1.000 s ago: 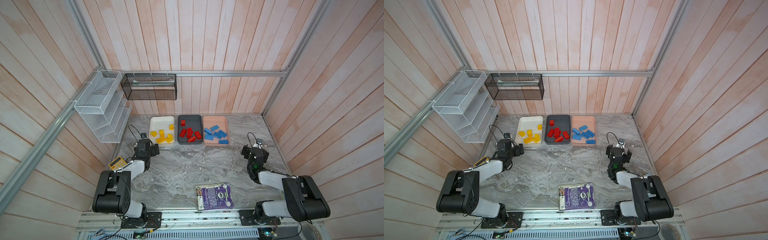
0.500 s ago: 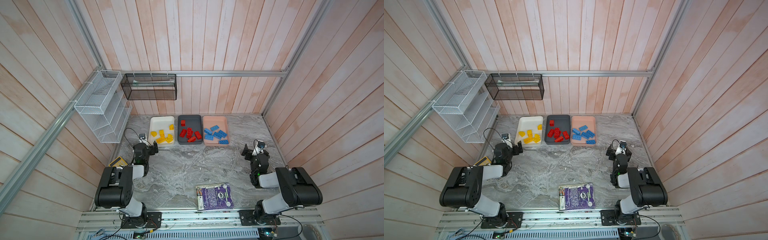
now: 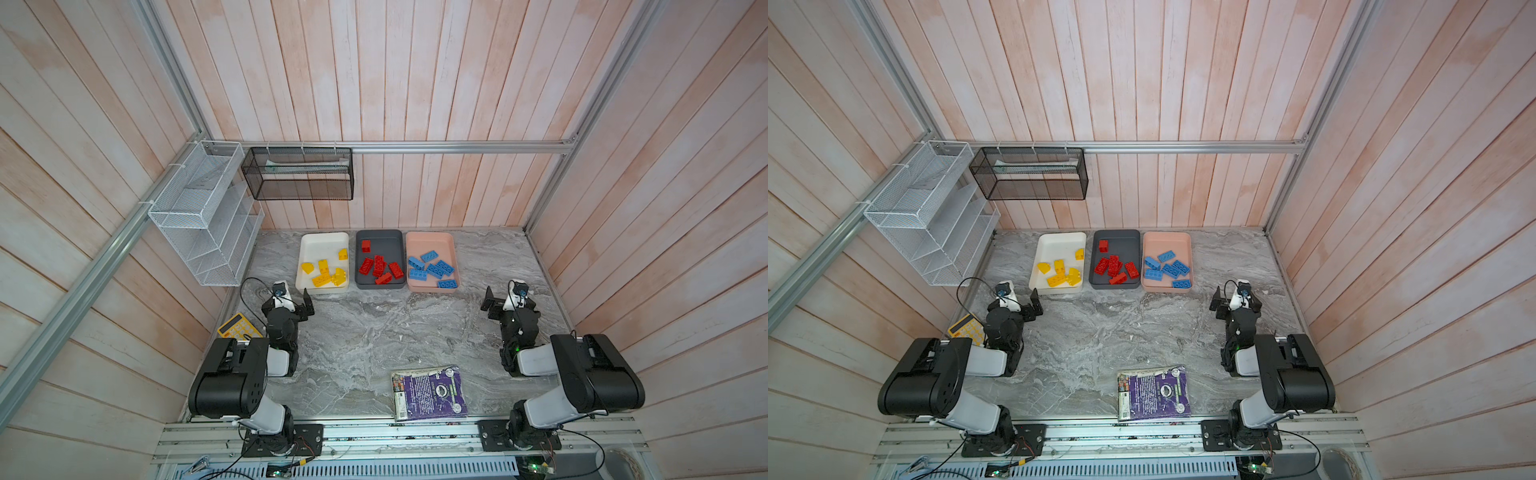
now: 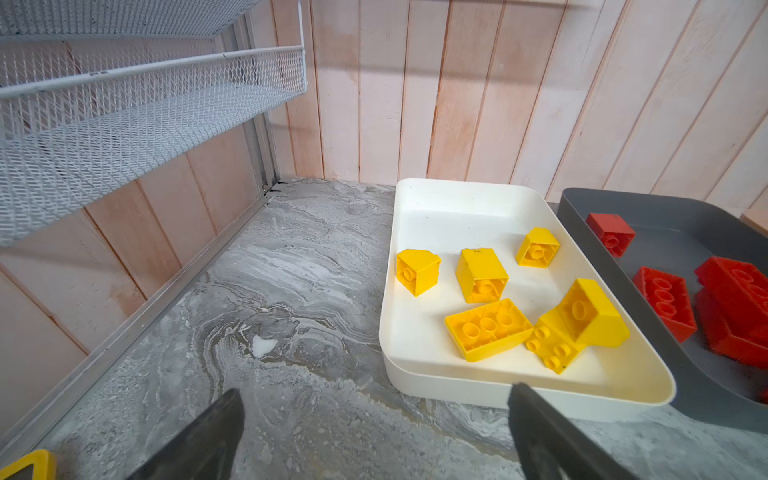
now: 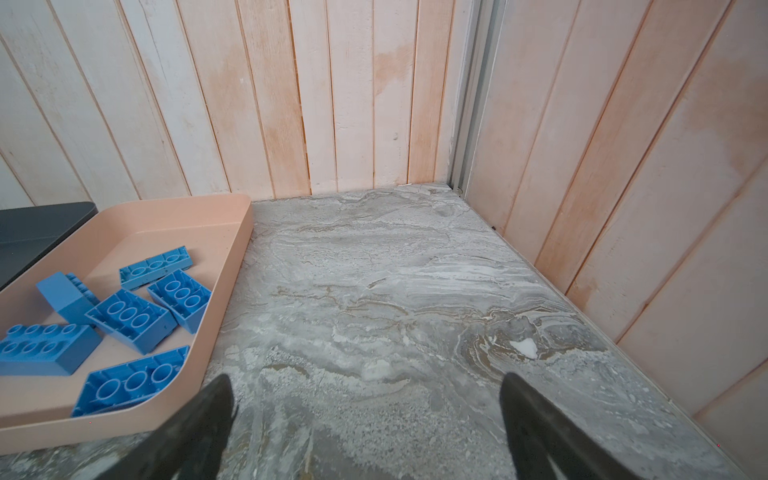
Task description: Sort the legos into containers by color
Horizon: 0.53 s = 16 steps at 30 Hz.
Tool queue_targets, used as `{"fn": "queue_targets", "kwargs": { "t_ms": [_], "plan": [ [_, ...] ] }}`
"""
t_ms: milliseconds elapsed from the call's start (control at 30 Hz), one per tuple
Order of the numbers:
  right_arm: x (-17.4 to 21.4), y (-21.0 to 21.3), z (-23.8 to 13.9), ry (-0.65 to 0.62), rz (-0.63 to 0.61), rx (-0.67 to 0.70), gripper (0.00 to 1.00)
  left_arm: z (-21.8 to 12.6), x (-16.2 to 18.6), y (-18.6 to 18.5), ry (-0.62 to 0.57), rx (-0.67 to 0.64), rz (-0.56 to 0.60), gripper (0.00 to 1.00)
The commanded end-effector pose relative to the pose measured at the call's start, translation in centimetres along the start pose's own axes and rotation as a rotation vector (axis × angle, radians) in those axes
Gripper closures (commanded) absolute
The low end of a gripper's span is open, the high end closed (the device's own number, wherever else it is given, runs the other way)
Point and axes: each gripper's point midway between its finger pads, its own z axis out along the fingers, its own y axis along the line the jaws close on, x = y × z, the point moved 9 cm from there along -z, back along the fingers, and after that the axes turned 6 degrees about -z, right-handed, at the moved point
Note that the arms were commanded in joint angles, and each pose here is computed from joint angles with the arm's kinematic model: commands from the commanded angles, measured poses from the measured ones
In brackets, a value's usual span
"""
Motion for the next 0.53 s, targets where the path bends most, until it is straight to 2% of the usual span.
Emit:
{"fn": "queue_targets", "kwargs": {
  "t_ms": [0, 500],
  "plan": [
    [-0.23, -0.03, -0.05, -0.023, -0.004, -0.004, 0.00, 0.15, -0.97, -0.08, -0.048, -0.009, -0.014, 0.00],
    [-0.23, 0.00, -0.05, -0.022, -0.005, -0.005, 0.00, 0.15, -1.00, -0.13, -0.049, -0.008, -0.012, 0.00]
  ]
}}
